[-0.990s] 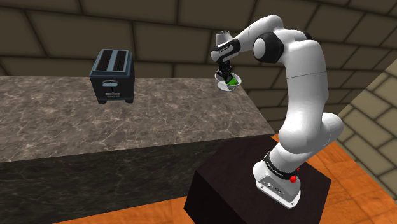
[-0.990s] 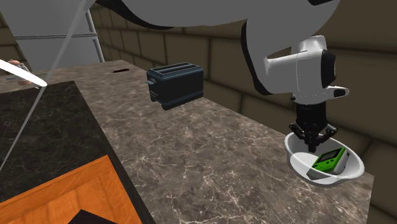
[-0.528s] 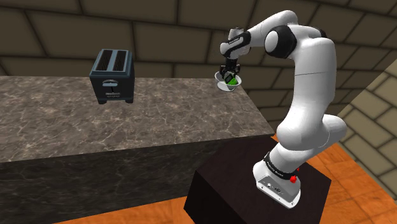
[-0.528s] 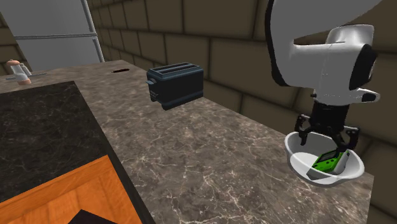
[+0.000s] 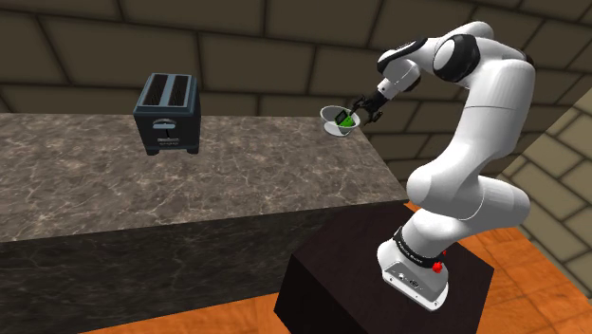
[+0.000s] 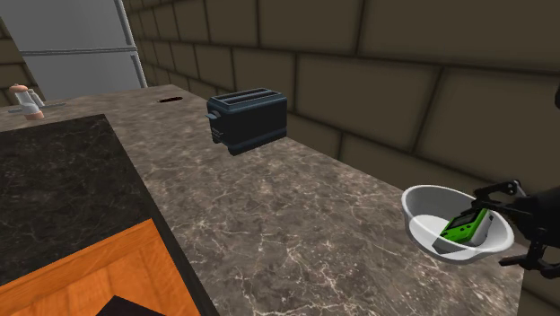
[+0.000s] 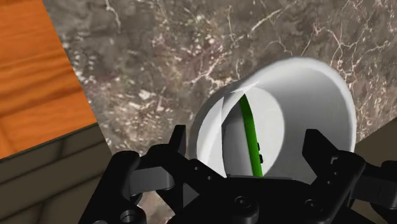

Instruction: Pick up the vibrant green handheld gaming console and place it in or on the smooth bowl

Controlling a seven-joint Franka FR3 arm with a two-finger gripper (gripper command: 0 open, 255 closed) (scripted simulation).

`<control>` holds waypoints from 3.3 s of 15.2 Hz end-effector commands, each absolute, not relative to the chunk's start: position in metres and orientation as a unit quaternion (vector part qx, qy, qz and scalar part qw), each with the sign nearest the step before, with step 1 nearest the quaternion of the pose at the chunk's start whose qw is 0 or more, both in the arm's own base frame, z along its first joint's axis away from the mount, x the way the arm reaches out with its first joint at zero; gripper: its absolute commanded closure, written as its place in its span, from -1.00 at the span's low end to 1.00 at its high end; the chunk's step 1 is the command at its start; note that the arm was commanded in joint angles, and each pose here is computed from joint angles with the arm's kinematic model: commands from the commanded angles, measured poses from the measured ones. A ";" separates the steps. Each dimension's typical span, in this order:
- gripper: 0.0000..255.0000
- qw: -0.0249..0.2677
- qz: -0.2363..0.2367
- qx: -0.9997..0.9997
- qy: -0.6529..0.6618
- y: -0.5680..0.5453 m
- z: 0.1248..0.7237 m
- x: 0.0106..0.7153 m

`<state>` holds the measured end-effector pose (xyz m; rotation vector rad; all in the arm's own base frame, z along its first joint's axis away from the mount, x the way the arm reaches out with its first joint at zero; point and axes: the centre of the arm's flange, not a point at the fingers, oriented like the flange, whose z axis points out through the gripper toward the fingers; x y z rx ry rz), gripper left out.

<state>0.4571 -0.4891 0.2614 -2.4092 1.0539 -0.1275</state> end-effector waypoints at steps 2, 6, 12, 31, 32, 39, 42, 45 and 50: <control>-1.00 0.266 -0.052 -0.881 0.389 -0.485 0.247 0.458; -1.00 0.266 -0.052 -0.881 0.389 -0.477 0.231 0.463; -1.00 0.266 -0.052 -0.881 0.389 -0.477 0.231 0.463; 1.00 0.266 -0.052 -0.881 0.389 -0.477 0.268 0.463; 1.00 0.266 -0.052 -0.881 0.389 -0.477 0.273 0.463; 1.00 0.266 -0.052 -0.881 0.389 -0.477 0.310 0.463; 1.00 0.266 -0.052 -0.881 0.389 -0.477 0.326 0.463; -1.00 0.286 -0.047 -0.883 0.368 -0.491 0.306 0.459; -1.00 0.388 -0.021 -0.884 0.259 -0.561 0.233 0.459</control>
